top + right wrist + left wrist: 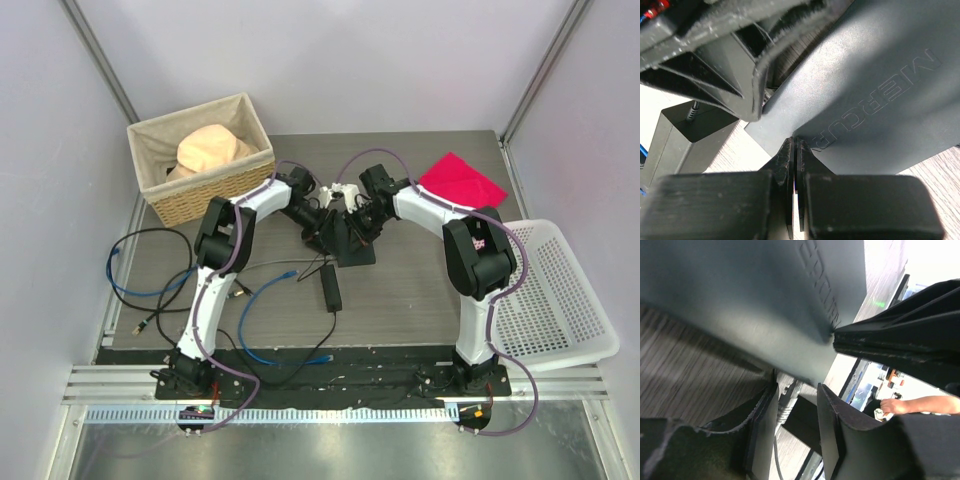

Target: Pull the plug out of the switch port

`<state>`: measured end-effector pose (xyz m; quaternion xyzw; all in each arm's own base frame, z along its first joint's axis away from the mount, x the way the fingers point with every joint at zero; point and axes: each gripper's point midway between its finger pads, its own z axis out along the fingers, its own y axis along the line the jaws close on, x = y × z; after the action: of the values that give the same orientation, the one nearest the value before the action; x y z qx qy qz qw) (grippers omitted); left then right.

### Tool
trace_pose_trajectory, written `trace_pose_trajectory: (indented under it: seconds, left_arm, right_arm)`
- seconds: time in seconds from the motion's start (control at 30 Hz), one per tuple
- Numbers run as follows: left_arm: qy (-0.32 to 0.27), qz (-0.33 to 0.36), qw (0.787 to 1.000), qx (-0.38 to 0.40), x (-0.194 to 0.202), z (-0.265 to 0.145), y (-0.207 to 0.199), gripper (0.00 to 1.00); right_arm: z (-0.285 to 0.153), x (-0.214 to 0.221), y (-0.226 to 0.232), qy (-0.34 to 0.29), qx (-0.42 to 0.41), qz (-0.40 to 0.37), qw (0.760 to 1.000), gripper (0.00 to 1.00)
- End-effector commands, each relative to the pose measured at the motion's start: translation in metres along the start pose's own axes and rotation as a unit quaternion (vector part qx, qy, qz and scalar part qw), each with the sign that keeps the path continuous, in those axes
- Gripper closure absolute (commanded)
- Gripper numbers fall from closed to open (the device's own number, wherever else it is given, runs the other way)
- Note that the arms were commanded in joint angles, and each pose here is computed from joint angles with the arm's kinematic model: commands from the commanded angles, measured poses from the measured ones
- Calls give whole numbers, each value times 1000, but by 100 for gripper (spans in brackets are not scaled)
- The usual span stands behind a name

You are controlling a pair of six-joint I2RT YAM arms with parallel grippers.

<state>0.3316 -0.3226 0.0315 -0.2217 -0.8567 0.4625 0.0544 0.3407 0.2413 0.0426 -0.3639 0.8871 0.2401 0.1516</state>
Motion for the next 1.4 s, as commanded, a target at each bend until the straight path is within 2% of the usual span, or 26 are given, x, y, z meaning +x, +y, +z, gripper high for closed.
trace_pose_trajectory:
  seconds: [0.0, 0.07, 0.2, 0.33, 0.43, 0.67, 0.87, 1.2, 1.23, 1.37]
  left_arm:
    - [-2, 23, 999, -40, -4, 24, 22, 57]
    - [-1, 19, 999, -39, -3, 26, 23, 57]
    - [7, 8, 1000, -25, 7, 30, 24, 65]
    - [10, 27, 999, 41, 14, 27, 7, 67]
    - [14, 47, 998, 46, 17, 28, 8, 69]
    - [22, 94, 993, 64, 27, 29, 6, 63]
    - [33, 105, 992, 62, 36, 31, 12, 69]
    - [44, 129, 985, 109, 46, 25, 3, 65]
    - [45, 148, 981, 114, 46, 25, 4, 64]
    - [55, 156, 981, 104, 51, 25, 9, 64]
  right_arm:
    - [23, 40, -18, 61, 30, 19, 997, 99]
    - [24, 44, -17, 64, 28, 22, 997, 99]
    - [26, 51, -15, 67, 24, 32, 997, 99]
    - [26, 51, -15, 67, 24, 34, 997, 99]
    - [26, 50, -16, 66, 29, 30, 997, 99]
    - [27, 53, -18, 69, 32, 30, 997, 99]
    - [30, 55, -18, 71, 31, 33, 996, 99]
    - [32, 53, -20, 74, 32, 34, 996, 99]
    - [32, 53, -20, 74, 31, 34, 996, 99]
    - [34, 55, -19, 78, 30, 34, 996, 99]
